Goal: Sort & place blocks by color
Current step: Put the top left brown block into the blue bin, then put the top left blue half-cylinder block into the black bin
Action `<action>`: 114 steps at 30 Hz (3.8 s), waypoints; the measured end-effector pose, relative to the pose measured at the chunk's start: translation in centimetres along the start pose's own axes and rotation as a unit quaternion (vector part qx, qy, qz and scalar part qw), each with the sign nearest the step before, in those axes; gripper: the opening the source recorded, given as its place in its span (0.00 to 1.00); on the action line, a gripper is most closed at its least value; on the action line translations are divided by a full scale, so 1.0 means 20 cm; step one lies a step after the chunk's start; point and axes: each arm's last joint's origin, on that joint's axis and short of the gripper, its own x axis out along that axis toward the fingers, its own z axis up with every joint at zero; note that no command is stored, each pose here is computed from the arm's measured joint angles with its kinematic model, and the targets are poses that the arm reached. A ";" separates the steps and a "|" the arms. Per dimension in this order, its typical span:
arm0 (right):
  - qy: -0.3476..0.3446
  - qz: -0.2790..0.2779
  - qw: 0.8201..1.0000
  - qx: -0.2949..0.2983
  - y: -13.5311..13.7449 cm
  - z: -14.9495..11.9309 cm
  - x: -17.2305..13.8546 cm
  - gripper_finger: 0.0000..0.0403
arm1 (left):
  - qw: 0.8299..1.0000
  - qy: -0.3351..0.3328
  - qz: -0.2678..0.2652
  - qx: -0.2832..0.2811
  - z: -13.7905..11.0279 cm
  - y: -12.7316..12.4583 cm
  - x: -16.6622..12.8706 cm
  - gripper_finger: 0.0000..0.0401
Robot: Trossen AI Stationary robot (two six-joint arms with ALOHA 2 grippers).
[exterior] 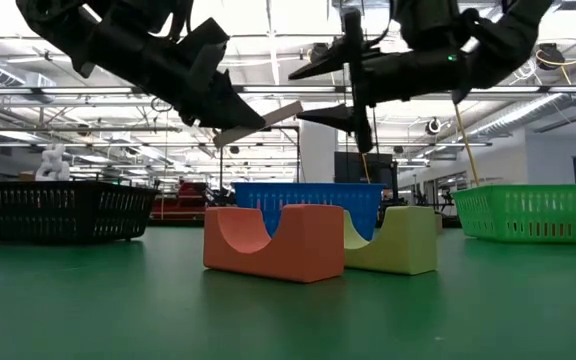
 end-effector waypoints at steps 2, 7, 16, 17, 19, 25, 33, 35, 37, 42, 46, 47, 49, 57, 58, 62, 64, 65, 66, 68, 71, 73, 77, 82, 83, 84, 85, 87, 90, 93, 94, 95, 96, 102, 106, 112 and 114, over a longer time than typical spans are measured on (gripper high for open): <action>0.006 -0.004 1.000 -0.005 0.00 0.00 0.02 0.62 | 1.000 -0.002 0.000 0.011 0.00 0.00 0.00 0.33; 0.019 -0.015 1.000 -0.007 -0.02 -0.02 0.06 0.62 | 0.998 -0.005 0.000 0.063 0.01 0.00 0.00 0.33; 0.029 -0.028 0.999 -0.006 -0.08 -0.07 0.10 0.49 | 0.988 -0.003 0.004 0.153 0.00 0.00 0.00 0.33; 0.029 -0.027 0.999 -0.006 -0.08 -0.07 0.10 0.45 | 0.988 -0.002 0.004 0.155 0.00 0.00 0.00 0.33; 0.027 -0.025 0.999 -0.015 -0.08 -0.07 0.10 0.37 | 0.988 -0.003 0.005 0.153 0.00 0.00 0.00 0.33; 0.026 -0.022 0.999 -0.038 -0.07 -0.07 0.10 0.11 | 0.988 -0.006 0.015 0.150 0.01 0.01 0.00 0.37; 0.071 -0.071 0.989 -0.107 -0.10 -0.07 0.06 0.10 | 0.995 -0.012 0.004 0.103 0.01 0.00 0.00 0.59; 0.086 -0.086 0.986 -0.117 -0.09 -0.06 0.04 0.10 | 0.996 -0.012 0.003 0.093 0.01 0.00 0.00 0.60; 0.092 -0.087 0.984 -0.127 -0.06 -0.03 0.00 0.10 | 0.996 -0.011 0.002 0.084 0.01 0.00 0.00 0.61; 0.106 -0.066 0.981 -0.149 0.07 -0.01 -0.09 0.10 | 0.998 -0.014 0.005 0.058 0.02 0.00 0.00 0.61; 0.139 -0.062 0.975 -0.160 0.12 -0.07 -0.12 0.10 | 0.999 -0.019 0.004 0.047 0.02 0.00 0.00 0.62; 0.150 -0.062 0.973 -0.163 0.12 -0.09 -0.13 0.10 | 0.999 -0.021 0.005 0.046 0.03 0.00 0.00 0.62; 0.167 -0.066 0.969 -0.167 0.12 -0.14 -0.12 0.10 | 0.999 -0.023 0.005 0.045 0.03 0.00 0.00 0.62; 0.191 -0.080 0.961 -0.185 0.10 -0.22 -0.10 0.13 | 0.998 -0.047 0.017 0.038 0.05 0.01 -0.01 0.62; 0.192 -0.080 0.959 -0.191 0.10 -0.23 -0.10 0.16 | 0.998 -0.047 0.018 0.037 0.05 0.01 -0.01 0.62; 0.191 -0.074 0.956 -0.208 0.10 -0.22 -0.10 0.28 | 0.999 -0.046 0.018 0.020 0.05 0.01 -0.01 0.62; 0.192 -0.072 0.954 -0.217 0.10 -0.22 -0.10 0.34 | 0.999 -0.043 0.018 0.012 0.05 0.01 0.00 0.62; 0.192 -0.071 0.954 -0.220 0.10 -0.22 -0.10 0.37 | 0.999 -0.041 0.018 0.008 0.05 0.01 0.00 0.62; 0.192 -0.069 0.953 -0.224 0.10 -0.22 -0.10 0.40 | 0.999 -0.041 0.018 0.003 0.04 0.01 0.00 0.62; 0.191 -0.067 0.952 -0.230 0.10 -0.22 -0.10 0.45 | 0.999 -0.038 0.017 -0.005 0.04 0.01 0.00 0.62; 0.190 -0.068 0.952 -0.230 0.09 -0.21 -0.09 0.52 | 0.999 -0.027 0.017 -0.026 0.03 0.01 0.00 0.62; 0.186 -0.070 0.952 -0.232 0.09 -0.20 -0.10 0.55 | 0.999 -0.014 0.014 -0.046 0.02 0.00 -0.01 0.62; 0.165 -0.065 0.954 -0.244 0.11 -0.13 -0.12 0.59 | 0.997 0.002 0.001 -0.077 0.00 -0.04 -0.02 0.62; 0.120 -0.052 0.962 -0.239 0.17 -0.01 -0.18 0.59 | 0.995 0.022 -0.033 -0.095 -0.03 -0.13 -0.05 0.62; 0.113 -0.049 0.963 -0.241 0.18 0.01 -0.20 0.59 | 0.994 0.032 -0.052 -0.090 -0.04 -0.15 -0.06 0.62; 0.110 -0.049 0.962 -0.244 0.19 0.03 -0.21 0.59 | 0.993 0.045 -0.072 -0.083 -0.05 -0.18 -0.07 0.62; 0.110 -0.049 0.961 -0.249 0.19 0.03 -0.22 0.59 | 0.991 0.058 -0.092 -0.076 -0.06 -0.20 -0.09 0.62; 0.107 -0.050 0.960 -0.255 0.20 0.04 -0.24 0.59 | 0.986 0.083 -0.129 -0.065 -0.09 -0.24 -0.11 0.62; 0.110 -0.065 0.956 -0.263 0.18 0.03 -0.25 0.59 | 0.977 0.109 -0.177 -0.055 -0.11 -0.31 -0.15 0.62; 0.117 -0.074 0.959 -0.249 0.15 0.01 -0.26 0.59 | 0.965 0.129 -0.216 -0.075 -0.13 -0.36 -0.18 0.62; 0.118 -0.076 0.961 -0.239 0.13 0.00 -0.26 0.59 | 0.959 0.139 -0.229 -0.090 -0.13 -0.38 -0.20 0.62; 0.117 -0.078 0.963 -0.229 0.12 -0.01 -0.27 0.59 | 0.953 0.149 -0.241 -0.107 -0.14 -0.41 -0.21 0.62; 0.118 -0.080 0.965 -0.220 0.11 -0.02 -0.27 0.59 | 0.945 0.161 -0.256 -0.125 -0.14 -0.43 -0.23 0.62; 0.094 -0.071 0.973 -0.198 0.05 -0.06 -0.30 0.59 | 0.914 0.239 -0.305 -0.117 -0.23 -0.57 -0.37 0.62; 0.060 -0.068 0.976 -0.197 0.03 -0.07 -0.31 0.59 | 0.904 0.293 -0.305 -0.067 -0.30 -0.60 -0.45 0.62; 0.059 -0.071 0.983 -0.161 0.01 -0.09 -0.33 0.59 | 0.887 0.353 -0.297 -0.002 -0.39 -0.63 -0.56 0.62; 0.061 -0.073 0.984 -0.153 0.00 -0.10 -0.33 0.59 | 0.885 0.359 -0.296 0.028 -0.41 -0.64 -0.58 0.62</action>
